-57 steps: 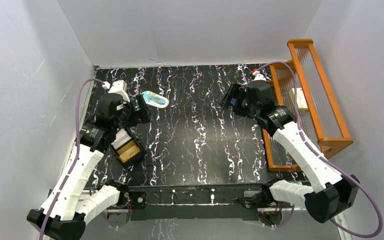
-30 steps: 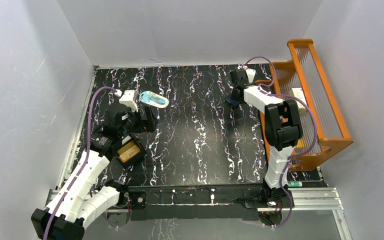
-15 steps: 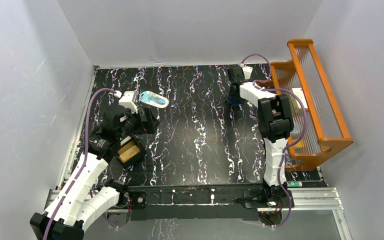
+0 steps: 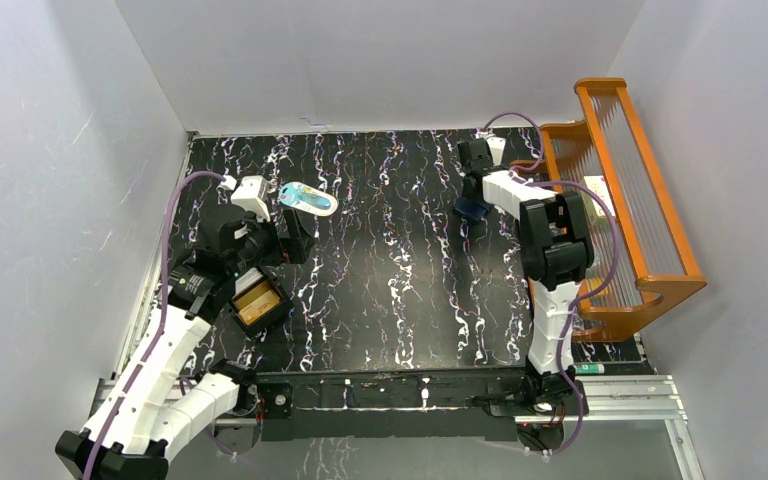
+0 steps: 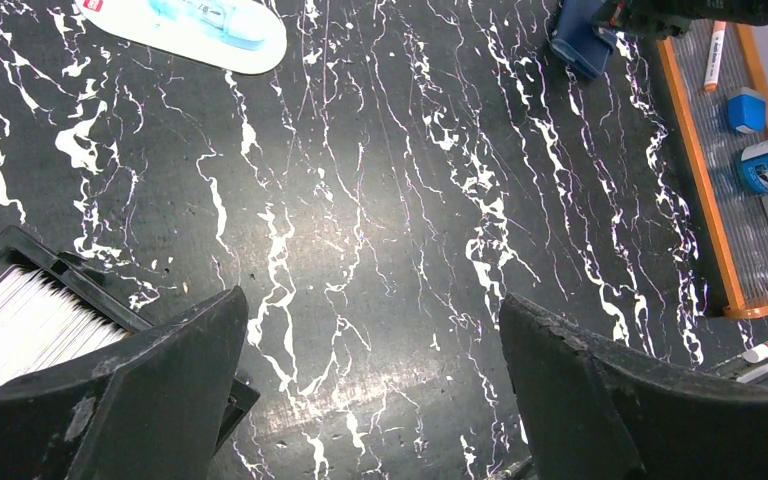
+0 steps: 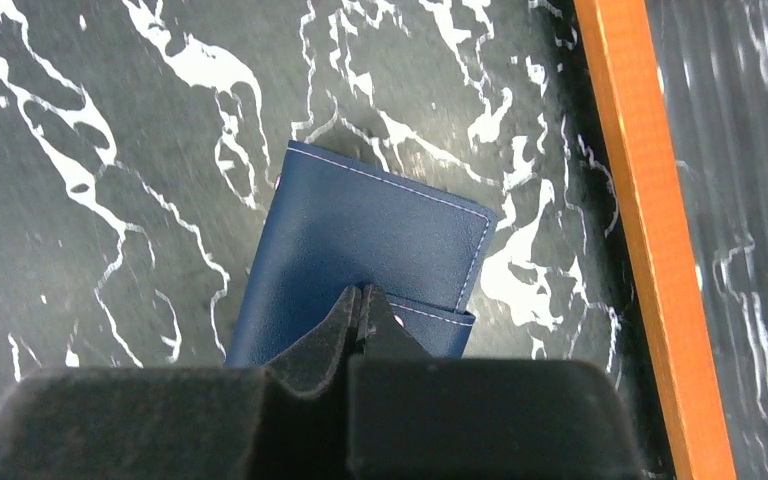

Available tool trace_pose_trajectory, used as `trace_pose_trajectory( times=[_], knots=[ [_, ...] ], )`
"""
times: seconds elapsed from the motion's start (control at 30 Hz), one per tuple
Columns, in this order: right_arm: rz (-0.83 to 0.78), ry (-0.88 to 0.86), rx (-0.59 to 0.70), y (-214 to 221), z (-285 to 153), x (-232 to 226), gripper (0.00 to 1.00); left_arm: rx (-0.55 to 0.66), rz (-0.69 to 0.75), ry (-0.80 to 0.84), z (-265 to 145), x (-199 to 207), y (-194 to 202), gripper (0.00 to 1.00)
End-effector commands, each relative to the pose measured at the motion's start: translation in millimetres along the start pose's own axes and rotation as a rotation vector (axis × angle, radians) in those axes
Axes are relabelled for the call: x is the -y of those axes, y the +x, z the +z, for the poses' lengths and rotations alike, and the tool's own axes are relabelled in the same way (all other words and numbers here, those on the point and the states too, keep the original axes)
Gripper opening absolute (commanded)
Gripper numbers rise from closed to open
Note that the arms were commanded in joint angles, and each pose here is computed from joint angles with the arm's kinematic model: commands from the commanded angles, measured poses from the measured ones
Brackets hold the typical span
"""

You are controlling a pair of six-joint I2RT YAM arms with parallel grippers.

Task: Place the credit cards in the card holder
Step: Pick up the card holder from the center of the board.

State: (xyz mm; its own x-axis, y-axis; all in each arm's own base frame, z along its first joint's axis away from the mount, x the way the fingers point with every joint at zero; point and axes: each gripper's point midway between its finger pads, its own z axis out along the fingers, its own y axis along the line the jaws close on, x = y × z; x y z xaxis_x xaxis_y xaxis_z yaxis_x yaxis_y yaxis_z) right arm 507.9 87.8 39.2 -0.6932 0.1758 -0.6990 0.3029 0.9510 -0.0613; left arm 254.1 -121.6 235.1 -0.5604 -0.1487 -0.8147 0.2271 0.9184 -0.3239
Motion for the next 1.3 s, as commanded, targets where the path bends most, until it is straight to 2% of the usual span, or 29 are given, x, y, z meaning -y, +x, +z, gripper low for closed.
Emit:
trace_pose_trajectory(
  times=[0.0,0.3,0.53,0.67,0.77,0.9,1.1,1.27],
  knots=[
    [-0.058,-0.084,-0.072,21.6,-27.6,-3.2,0.00,-0.001,-0.005,-0.005,-8.9,2.0,-7.9,0.94],
    [-0.107,-0.378,-0.066,56.3,-118.2,-44.0,0.00,-0.065,-0.028,0.027,-1.3,8.5,1.2,0.82],
    [-0.177,-0.553,-0.134,115.5,-177.5,-72.1,0.00,-0.158,-0.076,0.106,8.8,23.3,16.6,0.78],
    [-0.203,-0.633,-0.160,135.0,-206.0,-84.8,0.00,-0.204,-0.120,0.136,16.2,29.0,26.1,0.76],
    [-0.189,-0.705,-0.152,136.9,-229.4,-95.3,0.00,-0.248,-0.187,0.174,22.6,37.6,34.9,0.74],
    [-0.149,-0.813,-0.121,129.9,-264.1,-110.8,0.00,-0.328,-0.320,0.303,29.5,62.5,48.2,0.72],
    [-0.092,-0.933,-0.068,115.5,-308.2,-124.4,0.00,-0.354,-0.447,0.436,36.7,84.6,50.5,0.79],
    [-0.039,-1.035,-0.044,105.1,-345.2,-134.1,0.00,-0.351,-0.516,0.528,41.9,96.1,50.2,0.80]
  ],
)
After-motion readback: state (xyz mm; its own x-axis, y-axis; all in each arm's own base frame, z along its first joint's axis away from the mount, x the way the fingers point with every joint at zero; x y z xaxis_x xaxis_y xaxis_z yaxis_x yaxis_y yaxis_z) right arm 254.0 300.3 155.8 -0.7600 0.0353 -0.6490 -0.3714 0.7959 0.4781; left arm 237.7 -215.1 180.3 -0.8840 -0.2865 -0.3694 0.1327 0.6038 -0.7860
